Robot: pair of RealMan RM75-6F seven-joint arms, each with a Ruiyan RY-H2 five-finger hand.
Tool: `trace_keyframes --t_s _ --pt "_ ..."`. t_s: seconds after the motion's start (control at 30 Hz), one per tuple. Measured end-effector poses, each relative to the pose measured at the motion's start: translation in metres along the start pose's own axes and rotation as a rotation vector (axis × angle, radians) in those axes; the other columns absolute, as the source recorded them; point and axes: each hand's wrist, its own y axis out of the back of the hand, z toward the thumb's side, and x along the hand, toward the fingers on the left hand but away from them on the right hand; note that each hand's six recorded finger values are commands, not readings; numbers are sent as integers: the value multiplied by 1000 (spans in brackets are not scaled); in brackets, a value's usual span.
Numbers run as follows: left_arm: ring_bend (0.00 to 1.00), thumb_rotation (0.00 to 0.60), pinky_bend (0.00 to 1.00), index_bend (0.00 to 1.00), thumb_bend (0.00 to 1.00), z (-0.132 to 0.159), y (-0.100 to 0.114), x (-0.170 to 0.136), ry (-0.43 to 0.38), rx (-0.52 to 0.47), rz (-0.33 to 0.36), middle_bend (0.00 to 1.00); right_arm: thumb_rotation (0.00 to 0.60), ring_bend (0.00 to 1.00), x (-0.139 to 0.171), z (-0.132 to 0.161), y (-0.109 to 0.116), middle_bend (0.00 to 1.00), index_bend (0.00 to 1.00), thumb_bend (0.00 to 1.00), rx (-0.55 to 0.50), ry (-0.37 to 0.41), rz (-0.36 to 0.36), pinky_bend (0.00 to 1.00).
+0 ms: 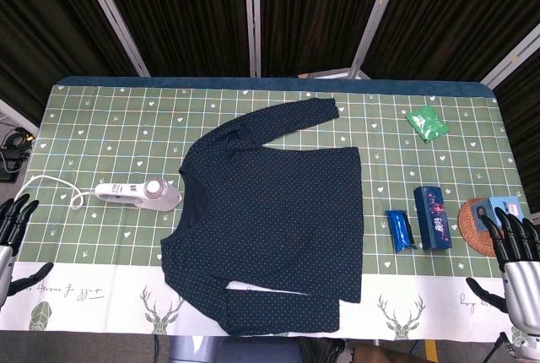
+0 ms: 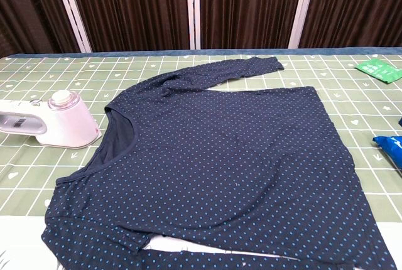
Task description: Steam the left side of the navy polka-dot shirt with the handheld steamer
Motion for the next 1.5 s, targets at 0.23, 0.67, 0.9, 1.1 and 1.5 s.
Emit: trace_keyframes --t_s 0.23,0.67,0.9,1.1,1.5 --pt "0 600 0 0 0 -1 -3 2 -2 0 -14 0 600 0 1 0 0 0 0 0 -5 -1 3 0" --pt "74 600 50 107 104 -6 -46 71 -16 -12 -81 70 600 0 -2 -2 -1 0 0 0 -21 -10 15 0" --pt "88 600 68 110 374 1 -88 122 -58 -17 -112 72 600 0 -7 -6 -4 0 0 0 -13 -33 25 0" --pt "88 600 68 111 418 21 -125 152 -83 -6 -167 72 600 0 -11 -12 -12 0 0 0 -7 -57 53 0" --pt "88 600 68 110 418 31 -160 174 -78 11 -234 73 600 0 -19 -17 -19 0 0 0 1 -79 79 0"
